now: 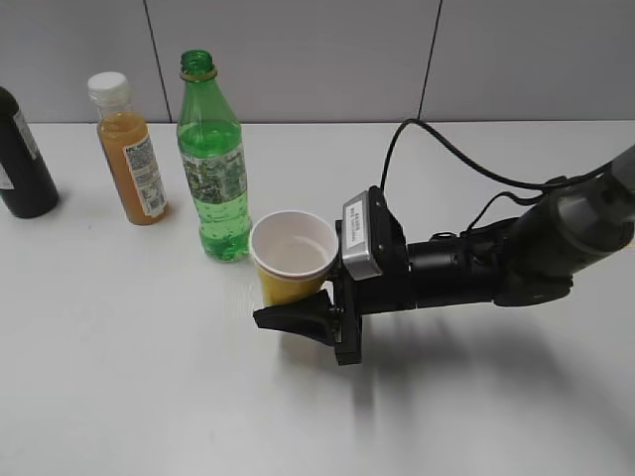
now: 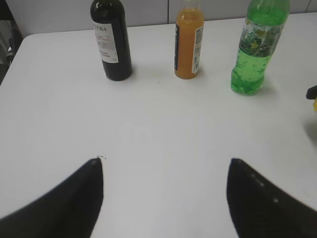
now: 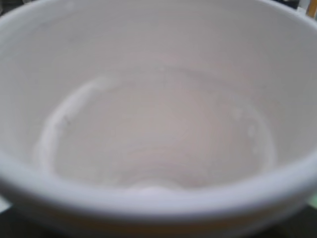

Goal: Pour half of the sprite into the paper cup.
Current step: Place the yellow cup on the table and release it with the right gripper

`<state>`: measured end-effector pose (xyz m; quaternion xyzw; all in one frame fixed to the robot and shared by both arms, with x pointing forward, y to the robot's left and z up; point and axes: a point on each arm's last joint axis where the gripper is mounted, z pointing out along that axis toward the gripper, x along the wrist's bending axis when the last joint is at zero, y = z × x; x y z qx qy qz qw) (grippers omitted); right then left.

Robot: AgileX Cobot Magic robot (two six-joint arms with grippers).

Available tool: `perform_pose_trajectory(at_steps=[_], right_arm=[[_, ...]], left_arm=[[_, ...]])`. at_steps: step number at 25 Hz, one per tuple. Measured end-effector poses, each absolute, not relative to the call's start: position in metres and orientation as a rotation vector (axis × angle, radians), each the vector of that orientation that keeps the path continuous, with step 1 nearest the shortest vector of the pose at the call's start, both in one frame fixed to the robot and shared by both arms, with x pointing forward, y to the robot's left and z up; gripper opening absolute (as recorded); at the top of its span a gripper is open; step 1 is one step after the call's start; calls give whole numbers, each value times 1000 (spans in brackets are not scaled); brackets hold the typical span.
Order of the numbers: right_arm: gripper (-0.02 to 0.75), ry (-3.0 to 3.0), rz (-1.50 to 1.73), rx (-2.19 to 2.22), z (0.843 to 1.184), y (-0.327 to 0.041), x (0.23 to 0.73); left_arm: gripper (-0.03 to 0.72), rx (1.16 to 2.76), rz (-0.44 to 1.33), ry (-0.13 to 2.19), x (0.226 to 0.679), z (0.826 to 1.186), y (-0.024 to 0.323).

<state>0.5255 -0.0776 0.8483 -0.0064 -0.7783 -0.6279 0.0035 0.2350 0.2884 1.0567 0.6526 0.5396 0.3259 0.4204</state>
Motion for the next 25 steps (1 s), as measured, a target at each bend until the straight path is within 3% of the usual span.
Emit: perform_pose_trajectory(at_steps=[25], right_arm=[[442, -2497, -1913, -170, 809, -64, 546]], left_arm=[[589, 1635, 817, 1352, 235, 1057, 288]])
